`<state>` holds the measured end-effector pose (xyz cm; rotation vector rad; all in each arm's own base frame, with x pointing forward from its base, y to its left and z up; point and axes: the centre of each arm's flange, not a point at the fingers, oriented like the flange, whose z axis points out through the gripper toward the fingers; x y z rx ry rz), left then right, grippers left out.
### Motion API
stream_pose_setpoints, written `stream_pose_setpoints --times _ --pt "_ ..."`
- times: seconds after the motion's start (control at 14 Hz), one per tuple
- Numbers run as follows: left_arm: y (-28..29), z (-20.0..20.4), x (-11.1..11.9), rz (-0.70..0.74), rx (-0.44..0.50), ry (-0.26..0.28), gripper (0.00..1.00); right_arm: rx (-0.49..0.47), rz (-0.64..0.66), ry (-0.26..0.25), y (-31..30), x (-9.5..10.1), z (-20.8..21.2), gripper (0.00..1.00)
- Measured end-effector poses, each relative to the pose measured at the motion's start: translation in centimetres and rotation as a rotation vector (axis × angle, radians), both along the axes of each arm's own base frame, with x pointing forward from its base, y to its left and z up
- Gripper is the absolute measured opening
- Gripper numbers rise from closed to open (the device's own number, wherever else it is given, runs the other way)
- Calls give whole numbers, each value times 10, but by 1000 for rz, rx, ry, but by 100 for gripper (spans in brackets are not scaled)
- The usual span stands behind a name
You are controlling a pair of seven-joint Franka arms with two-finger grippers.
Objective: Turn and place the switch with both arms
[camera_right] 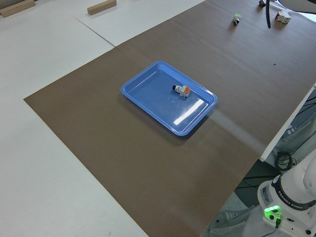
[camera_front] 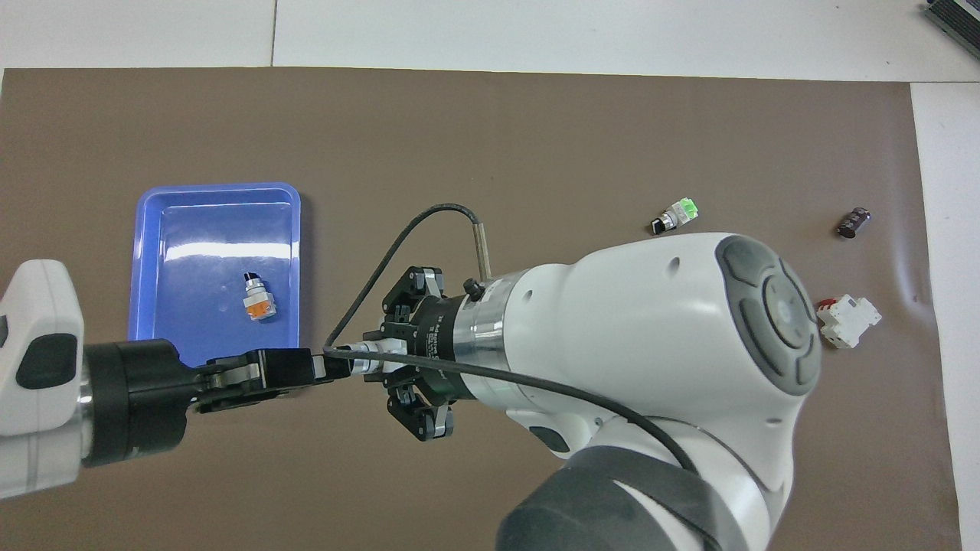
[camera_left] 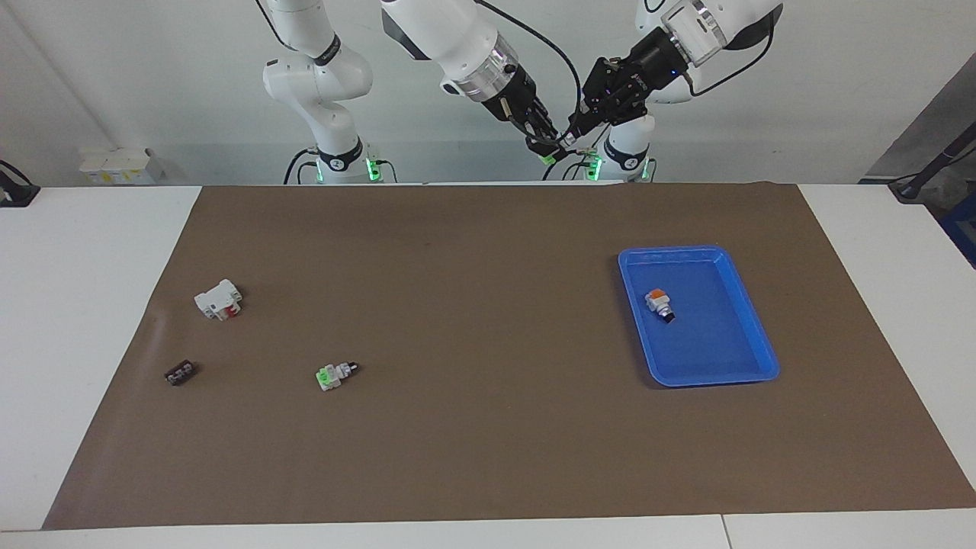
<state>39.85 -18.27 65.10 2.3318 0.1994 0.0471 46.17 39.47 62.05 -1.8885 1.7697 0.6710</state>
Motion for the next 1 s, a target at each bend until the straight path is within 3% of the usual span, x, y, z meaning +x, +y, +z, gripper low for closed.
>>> stream_pose_setpoints --times 0.86,1.0 --pt "-6 -6 -6 35 -9 -46 28 -5 1 0 -1 0 -1 33" --pt "-7 -5 -6 36 -17 -43 24 -6 2 0 -1 0 -1 33"
